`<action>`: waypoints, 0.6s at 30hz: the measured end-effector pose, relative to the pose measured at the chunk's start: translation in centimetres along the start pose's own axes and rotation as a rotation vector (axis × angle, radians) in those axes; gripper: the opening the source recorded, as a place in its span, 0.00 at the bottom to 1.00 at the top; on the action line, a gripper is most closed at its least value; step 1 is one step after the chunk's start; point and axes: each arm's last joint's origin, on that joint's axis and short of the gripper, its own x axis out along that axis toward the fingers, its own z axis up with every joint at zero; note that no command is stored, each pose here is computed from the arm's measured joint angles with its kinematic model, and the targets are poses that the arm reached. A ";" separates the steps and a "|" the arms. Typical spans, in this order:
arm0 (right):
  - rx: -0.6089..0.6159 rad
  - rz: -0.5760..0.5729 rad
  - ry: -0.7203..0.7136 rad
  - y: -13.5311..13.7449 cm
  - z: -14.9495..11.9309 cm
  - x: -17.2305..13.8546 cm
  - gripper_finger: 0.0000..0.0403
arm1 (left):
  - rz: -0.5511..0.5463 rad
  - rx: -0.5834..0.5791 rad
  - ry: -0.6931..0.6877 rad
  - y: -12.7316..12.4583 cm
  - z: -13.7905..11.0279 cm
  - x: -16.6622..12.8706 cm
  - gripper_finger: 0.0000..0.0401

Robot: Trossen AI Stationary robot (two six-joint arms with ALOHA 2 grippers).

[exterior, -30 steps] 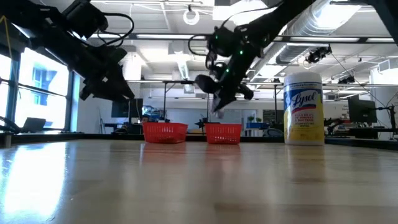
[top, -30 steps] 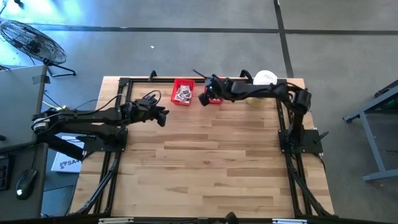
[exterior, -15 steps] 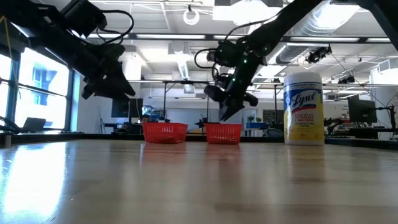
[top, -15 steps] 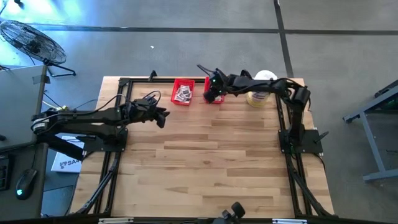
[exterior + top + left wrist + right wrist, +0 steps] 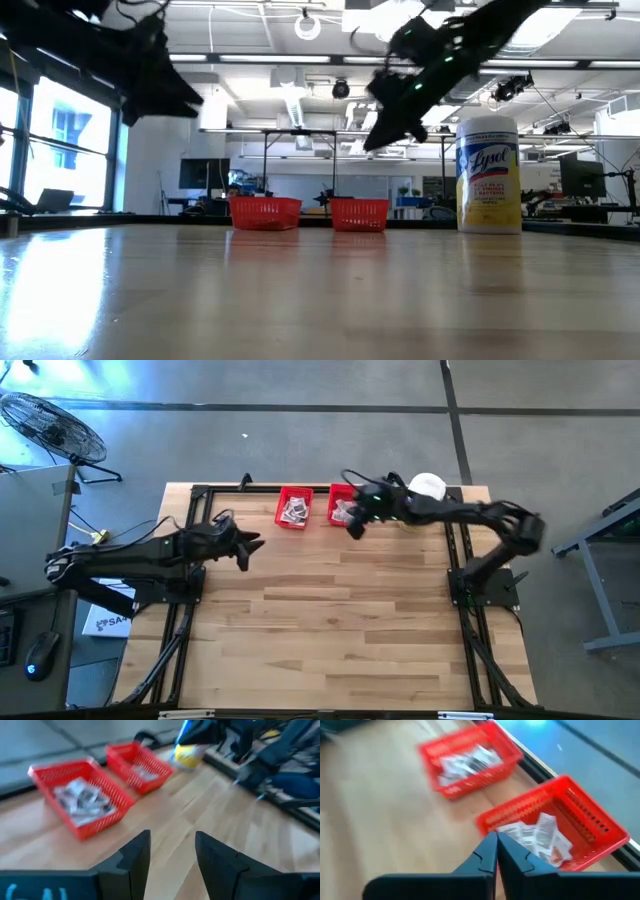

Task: Pick & Place First Aid Supplies
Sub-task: Return to Home Position

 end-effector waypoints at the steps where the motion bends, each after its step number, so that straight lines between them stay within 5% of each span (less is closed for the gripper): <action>1: -0.014 0.031 -0.035 0.3 -0.5 -1.1 0.01 | -0.020 0.014 -0.019 -0.1 0.2 -0.4 0.38; 11: -0.125 0.187 -0.337 1.7 -7.4 -12.6 0.01 | -0.136 0.158 -0.138 -0.4 1.3 -2.0 0.38; 18: -0.119 0.308 -0.494 1.3 -12.7 -16.3 0.01 | -0.156 0.226 -0.211 -0.7 2.0 -2.1 0.38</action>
